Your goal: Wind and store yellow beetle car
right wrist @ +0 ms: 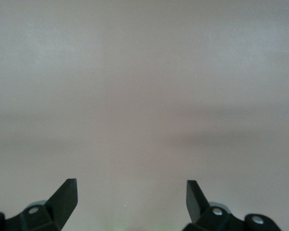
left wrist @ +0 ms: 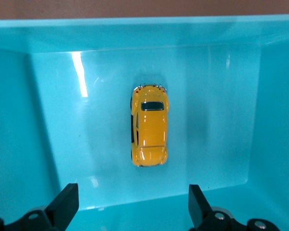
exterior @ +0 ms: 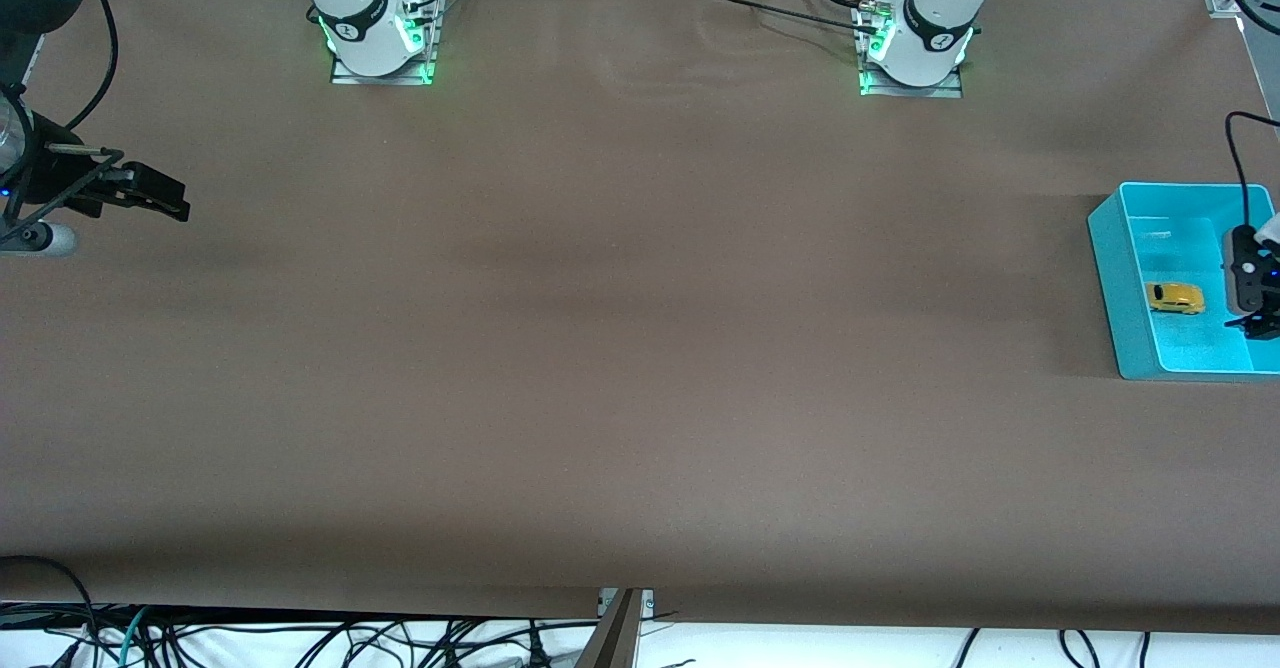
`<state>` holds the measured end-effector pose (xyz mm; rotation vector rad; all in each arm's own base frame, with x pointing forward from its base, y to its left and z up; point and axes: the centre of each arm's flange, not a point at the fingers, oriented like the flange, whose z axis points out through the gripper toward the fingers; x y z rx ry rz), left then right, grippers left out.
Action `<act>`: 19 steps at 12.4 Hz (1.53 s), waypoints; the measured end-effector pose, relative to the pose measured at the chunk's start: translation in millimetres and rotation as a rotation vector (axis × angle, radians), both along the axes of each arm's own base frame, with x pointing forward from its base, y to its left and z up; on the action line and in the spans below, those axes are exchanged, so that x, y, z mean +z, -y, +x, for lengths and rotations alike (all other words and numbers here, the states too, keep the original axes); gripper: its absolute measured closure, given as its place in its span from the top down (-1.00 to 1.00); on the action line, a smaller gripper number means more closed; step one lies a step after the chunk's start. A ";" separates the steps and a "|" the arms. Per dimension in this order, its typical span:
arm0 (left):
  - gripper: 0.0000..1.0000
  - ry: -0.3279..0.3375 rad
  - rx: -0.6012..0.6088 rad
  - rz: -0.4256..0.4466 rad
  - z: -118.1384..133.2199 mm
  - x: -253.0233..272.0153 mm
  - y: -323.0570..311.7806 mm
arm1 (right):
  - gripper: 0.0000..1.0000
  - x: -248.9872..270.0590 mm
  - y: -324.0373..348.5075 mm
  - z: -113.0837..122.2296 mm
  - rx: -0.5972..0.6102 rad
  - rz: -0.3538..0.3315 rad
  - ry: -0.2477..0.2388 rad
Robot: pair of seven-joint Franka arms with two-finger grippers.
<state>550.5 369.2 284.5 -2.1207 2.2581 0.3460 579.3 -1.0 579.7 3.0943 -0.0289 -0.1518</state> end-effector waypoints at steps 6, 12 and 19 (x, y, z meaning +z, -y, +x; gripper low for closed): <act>1.00 -0.014 0.085 0.025 65.1 171.4 85.2 | 1.00 0.1 -0.8 0.1 0.001 0.000 0.001; 1.00 -0.005 0.448 -0.091 101.2 213.6 249.9 | 1.00 0.3 -2.0 0.2 0.004 0.000 0.002; 1.00 0.006 1.168 -0.091 75.6 254.1 355.7 | 1.00 0.4 -2.2 0.3 0.004 0.000 0.003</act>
